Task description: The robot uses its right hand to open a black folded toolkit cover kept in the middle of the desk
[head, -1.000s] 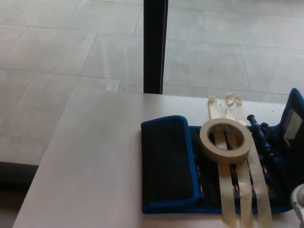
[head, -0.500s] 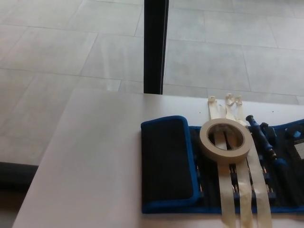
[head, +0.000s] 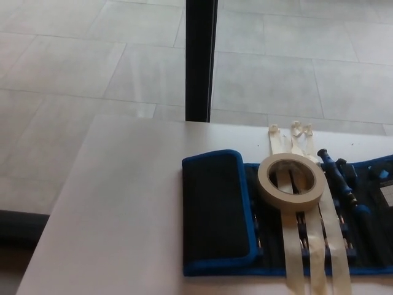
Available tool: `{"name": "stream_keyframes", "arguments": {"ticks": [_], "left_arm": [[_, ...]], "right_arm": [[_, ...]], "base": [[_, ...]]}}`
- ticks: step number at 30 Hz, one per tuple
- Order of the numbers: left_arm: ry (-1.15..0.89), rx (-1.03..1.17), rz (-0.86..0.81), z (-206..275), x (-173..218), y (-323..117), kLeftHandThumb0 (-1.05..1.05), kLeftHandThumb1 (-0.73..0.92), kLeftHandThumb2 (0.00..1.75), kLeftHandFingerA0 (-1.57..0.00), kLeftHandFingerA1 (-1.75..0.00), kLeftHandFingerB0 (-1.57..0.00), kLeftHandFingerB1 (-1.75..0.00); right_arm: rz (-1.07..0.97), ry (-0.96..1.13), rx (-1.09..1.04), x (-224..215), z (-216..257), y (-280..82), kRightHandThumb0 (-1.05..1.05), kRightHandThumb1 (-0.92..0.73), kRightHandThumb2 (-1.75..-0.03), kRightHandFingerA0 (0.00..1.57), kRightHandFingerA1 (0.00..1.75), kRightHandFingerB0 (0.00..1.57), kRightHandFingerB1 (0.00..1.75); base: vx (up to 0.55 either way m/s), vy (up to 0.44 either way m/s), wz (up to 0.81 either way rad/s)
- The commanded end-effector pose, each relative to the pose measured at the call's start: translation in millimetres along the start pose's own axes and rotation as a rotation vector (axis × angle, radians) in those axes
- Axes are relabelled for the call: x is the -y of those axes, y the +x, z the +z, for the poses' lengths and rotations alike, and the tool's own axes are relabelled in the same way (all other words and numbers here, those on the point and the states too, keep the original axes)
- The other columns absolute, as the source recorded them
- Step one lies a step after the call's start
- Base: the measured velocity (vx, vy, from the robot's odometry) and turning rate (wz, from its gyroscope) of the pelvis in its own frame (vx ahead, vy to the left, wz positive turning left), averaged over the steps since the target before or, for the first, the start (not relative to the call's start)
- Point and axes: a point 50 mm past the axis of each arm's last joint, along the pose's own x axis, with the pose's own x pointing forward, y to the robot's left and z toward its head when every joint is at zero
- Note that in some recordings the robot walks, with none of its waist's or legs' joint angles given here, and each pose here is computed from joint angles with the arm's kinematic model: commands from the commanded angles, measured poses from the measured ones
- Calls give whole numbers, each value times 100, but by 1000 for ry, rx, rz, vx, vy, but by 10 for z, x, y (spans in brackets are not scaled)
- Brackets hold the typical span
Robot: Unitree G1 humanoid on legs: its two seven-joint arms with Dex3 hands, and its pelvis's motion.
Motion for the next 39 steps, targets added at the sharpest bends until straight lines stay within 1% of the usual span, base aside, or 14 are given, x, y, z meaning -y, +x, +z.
{"name": "stream_keyframes", "arguments": {"ticks": [1,2,3,4,5,16,19,24,25,26,27,28,38,39], "left_arm": [[-16,11,43,64,-235,-33,-69,76,62,-49,-67,-42,-49],[-21,8,47,58,-236,-32,-68,57,97,-48,-70,-40,-59],[-21,6,50,56,-235,-32,-69,75,62,-50,-66,-42,-49],[-13,5,48,62,-235,-31,-69,58,98,-46,-69,-38,-59],[-1,6,44,77,-232,-29,-69,76,62,-49,-66,-43,-48],[24,1,20,60,-179,-21,-69,77,63,-48,-68,-40,-49],[20,-5,17,-8,-167,-29,-67,78,62,-46,-67,-39,-48],[68,-19,29,-35,-183,-34,-70,78,63,-48,-66,-43,-49],[55,-23,26,-44,-173,-33,-70,77,63,-48,-66,-43,-49],[36,-26,20,-48,-167,-31,-69,59,98,-45,-69,-37,-59],[18,-27,17,-49,-165,-31,-69,58,98,-45,-71,-36,-59],[16,-30,22,-51,-169,-31,-69,76,63,-49,-70,-43,-52],[24,-52,53,-73,-177,-30,-65,78,63,-49,-72,-41,-53],[28,-52,60,-60,-166,-25,-65,61,100,-51,-72,-39,-60]], "right_arm": [[134,95,-168,452,196,503,-70,-76,-64,88,128,34,89],[148,157,-246,486,-16,466,-71,-77,-62,69,99,16,60],[154,192,-292,505,-187,424,-71,-59,-97,66,87,19,61],[163,209,-316,516,-275,400,-70,-79,-64,61,95,12,58],[189,224,-348,533,-402,358,-70,-81,-64,52,88,7,55],[147,406,-544,348,-1039,-60,-69,-79,-63,35,102,16,61],[108,402,-558,319,-1150,-159,-68,-77,-63,48,105,29,67],[141,373,-583,360,-1279,-244,-71,-75,-63,59,106,16,68],[138,368,-572,373,-1273,-237,-71,-60,-107,72,99,41,76],[139,350,-561,382,-1276,-243,-73,-74,-61,68,103,35,78],[160,324,-554,382,-1282,-255,-73,-76,-63,64,97,26,73],[177,310,-552,383,-1295,-268,-73,-76,-63,65,93,28,70],[314,246,-499,355,-1359,-338,-71,-76,-63,60,88,28,58],[329,211,-496,364,-1361,-335,-71,-78,-62,59,86,29,56]], "base": [[0,0,0],[0,0,0],[0,0,0],[0,0,0],[0,0,0],[0,0,0],[0,0,0],[0,0,0],[0,0,0],[0,0,0],[0,0,0],[0,0,0],[0,0,0],[0,0,0]]}}
